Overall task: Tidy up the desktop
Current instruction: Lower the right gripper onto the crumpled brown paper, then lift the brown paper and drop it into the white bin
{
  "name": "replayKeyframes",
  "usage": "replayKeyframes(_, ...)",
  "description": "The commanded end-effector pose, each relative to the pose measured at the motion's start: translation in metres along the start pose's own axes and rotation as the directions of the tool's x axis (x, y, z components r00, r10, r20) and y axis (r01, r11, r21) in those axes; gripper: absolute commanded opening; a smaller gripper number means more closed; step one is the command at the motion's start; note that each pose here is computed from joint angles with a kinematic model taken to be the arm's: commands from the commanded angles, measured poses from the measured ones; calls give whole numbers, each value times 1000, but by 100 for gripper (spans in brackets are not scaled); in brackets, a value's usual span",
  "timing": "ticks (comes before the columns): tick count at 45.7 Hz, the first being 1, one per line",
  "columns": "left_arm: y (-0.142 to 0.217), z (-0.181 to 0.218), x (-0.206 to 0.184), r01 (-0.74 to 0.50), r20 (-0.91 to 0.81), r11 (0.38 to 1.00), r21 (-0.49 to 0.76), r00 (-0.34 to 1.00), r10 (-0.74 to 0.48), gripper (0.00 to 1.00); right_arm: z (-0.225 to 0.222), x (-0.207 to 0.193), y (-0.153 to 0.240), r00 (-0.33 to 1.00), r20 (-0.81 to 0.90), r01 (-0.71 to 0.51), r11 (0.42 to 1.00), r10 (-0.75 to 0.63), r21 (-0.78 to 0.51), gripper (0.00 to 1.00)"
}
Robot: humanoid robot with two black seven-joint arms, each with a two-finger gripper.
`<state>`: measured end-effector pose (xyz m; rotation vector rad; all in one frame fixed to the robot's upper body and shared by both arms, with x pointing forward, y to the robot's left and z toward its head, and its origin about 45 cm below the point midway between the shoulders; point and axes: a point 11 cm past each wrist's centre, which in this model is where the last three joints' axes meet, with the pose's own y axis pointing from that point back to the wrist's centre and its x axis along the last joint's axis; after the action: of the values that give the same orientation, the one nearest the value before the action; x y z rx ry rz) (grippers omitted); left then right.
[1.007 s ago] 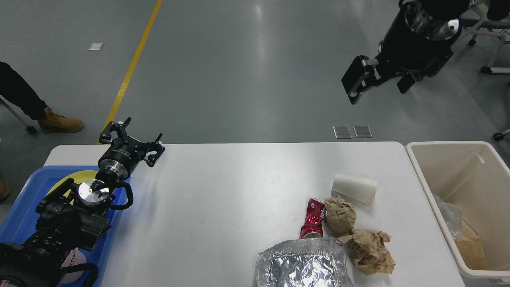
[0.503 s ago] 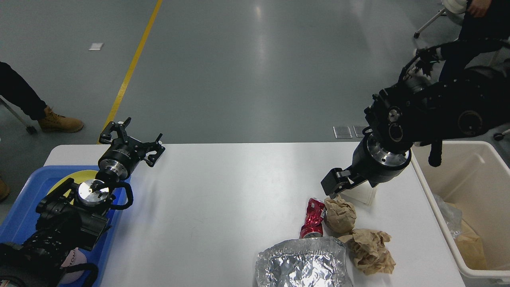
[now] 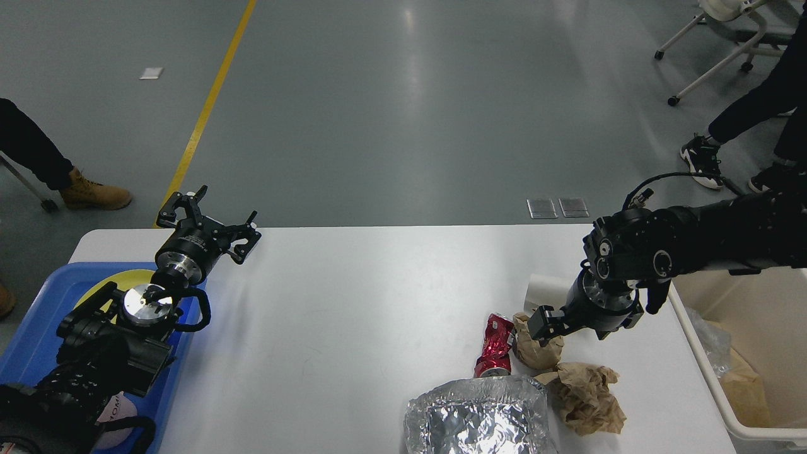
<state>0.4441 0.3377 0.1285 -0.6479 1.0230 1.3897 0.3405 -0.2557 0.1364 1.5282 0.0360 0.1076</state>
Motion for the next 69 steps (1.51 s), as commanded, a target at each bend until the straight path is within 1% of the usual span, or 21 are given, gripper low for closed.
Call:
replayKeyframes(1, 0, 0, 0, 0, 0, 1000, 0, 1000, 0, 96, -7, 3, -7, 999, 36, -13, 999, 11, 45, 100)
replayKeyframes(8, 0, 0, 0, 0, 0, 1000, 0, 1000, 0, 96, -7, 13, -18, 994, 96, -51, 996, 43, 76, 100)
replayKeyframes(14, 0, 0, 0, 0, 0, 1000, 0, 1000, 0, 96, -1, 17, -28, 988, 137, -80, 994, 70, 75, 100)
replayKeyframes(27, 0, 0, 0, 0, 0, 1000, 0, 1000, 0, 96, 9, 6, -55, 979, 186, -102, 993, 89, 60, 100)
replayKeyframes(28, 0, 0, 0, 0, 0, 1000, 0, 1000, 0, 96, 8, 5, -57, 977, 191, -103, 993, 90, 63, 100)
replayKeyframes(29, 0, 0, 0, 0, 0, 1000, 0, 1000, 0, 96, 7, 3, -59, 977, 195, -103, 992, 88, 68, 97)
replayKeyframes(30, 0, 0, 0, 0, 0, 1000, 0, 1000, 0, 96, 6, 2, -60, 976, 198, -101, 992, 85, 72, 92)
replayKeyframes(31, 0, 0, 0, 0, 0, 1000, 0, 1000, 0, 96, 5, 1, -62, 977, 198, -100, 992, 84, 75, 82)
replayKeyframes(32, 0, 0, 0, 0, 0, 1000, 0, 1000, 0, 96, 5, 0, -62, 976, 203, -98, 992, 80, 79, 68)
replayKeyframes(33, 0, 0, 0, 0, 0, 1000, 0, 1000, 0, 96, 4, -1, -62, 977, 201, -88, 993, 70, 81, 50)
replayKeyframes(34, 0, 0, 0, 0, 0, 1000, 0, 1000, 0, 96, 4, -2, -63, 978, 200, -81, 993, 63, 81, 31)
replayKeyframes(35, 0, 0, 0, 0, 0, 1000, 0, 1000, 0, 96, 3, -4, -63, 979, 198, -72, 994, 54, 84, 9)
replayKeyframes(36, 0, 0, 0, 0, 0, 1000, 0, 1000, 0, 96, 2, -5, -62, 980, 196, -55, 995, 37, 87, 0)
replayKeyframes(40, 0, 0, 0, 0, 0, 1000, 0, 1000, 0, 96, 4, -13, -62, 981, 190, 18, 996, -35, 91, 0)
replayKeyframes(55, 0, 0, 0, 0, 0, 1000, 0, 1000, 0, 96, 9, -3, -50, 981, 193, 11, 996, -28, 88, 0)
replayKeyframes(63, 0, 0, 0, 0, 0, 1000, 0, 1000, 0, 96, 23, 20, -13, 982, 189, -5, 997, -10, 79, 0)
replayKeyframes(69, 0, 0, 0, 0, 0, 1000, 0, 1000, 0, 96, 51, 37, 41, 977, 212, -3, 997, -14, 78, 0)
